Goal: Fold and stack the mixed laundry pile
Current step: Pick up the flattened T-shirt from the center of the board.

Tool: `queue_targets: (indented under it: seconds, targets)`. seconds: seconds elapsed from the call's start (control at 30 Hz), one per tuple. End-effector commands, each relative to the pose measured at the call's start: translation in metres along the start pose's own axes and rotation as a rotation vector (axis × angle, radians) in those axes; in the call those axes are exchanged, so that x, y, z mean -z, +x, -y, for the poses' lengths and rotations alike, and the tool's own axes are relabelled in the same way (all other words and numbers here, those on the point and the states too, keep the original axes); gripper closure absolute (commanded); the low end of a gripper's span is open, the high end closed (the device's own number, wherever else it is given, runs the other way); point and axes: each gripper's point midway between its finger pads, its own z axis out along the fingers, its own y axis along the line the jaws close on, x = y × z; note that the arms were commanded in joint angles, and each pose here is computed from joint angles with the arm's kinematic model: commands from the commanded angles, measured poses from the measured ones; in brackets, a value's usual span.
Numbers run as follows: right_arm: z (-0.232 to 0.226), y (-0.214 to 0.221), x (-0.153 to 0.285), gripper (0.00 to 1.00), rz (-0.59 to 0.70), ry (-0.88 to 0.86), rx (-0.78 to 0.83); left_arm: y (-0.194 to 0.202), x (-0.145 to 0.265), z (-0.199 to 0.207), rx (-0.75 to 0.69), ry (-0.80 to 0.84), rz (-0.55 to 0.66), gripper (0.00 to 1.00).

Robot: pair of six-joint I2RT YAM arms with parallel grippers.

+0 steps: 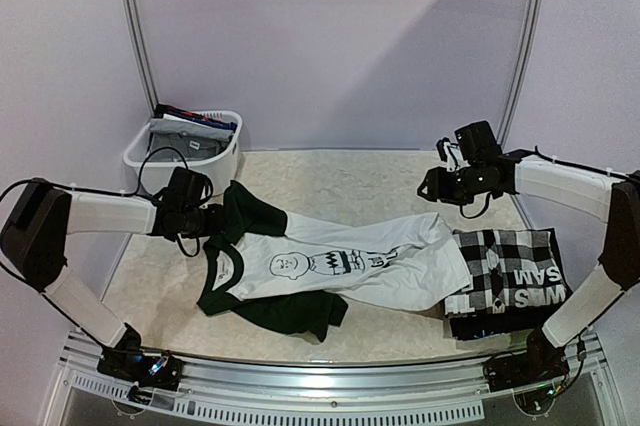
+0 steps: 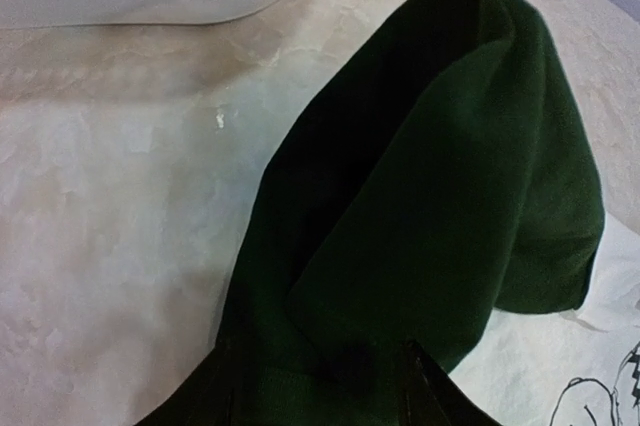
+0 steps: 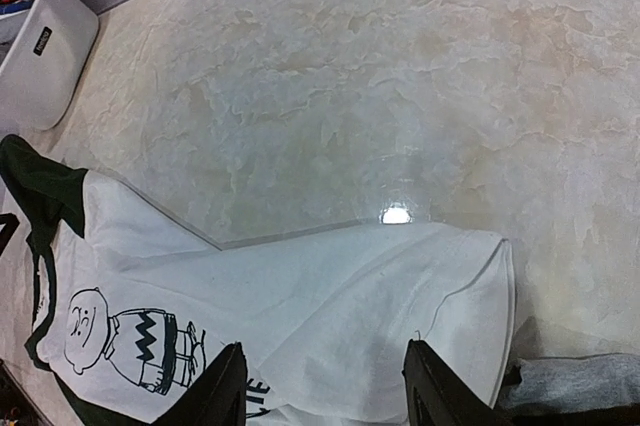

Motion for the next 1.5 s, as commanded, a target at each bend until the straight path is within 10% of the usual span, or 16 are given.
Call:
queue_targets:
  seconds: [0.0, 0.57, 1.1, 1.47]
  targets:
    - [-0.01, 0.001, 0.016, 0.46, 0.043, -0.017, -0.004, -0.016, -0.023, 0.015, 0.031, 0.094, 0.054, 0.47]
    - [-0.014, 0.01, 0.023, 0.47, 0.052, -0.023, 0.022, -0.01, -0.061, 0.027, 0.035, 0.127, -0.009, 0.57]
    - [-0.013, 0.013, 0.02, 0.47, 0.045, -0.019, 0.025, 0.014, -0.067, 0.026, 0.03, 0.077, -0.051, 0.43]
    - [-0.01, 0.014, 0.023, 0.47, 0.047, -0.007, 0.027, 0.016, -0.068, 0.028, 0.031, 0.058, -0.047, 0.66]
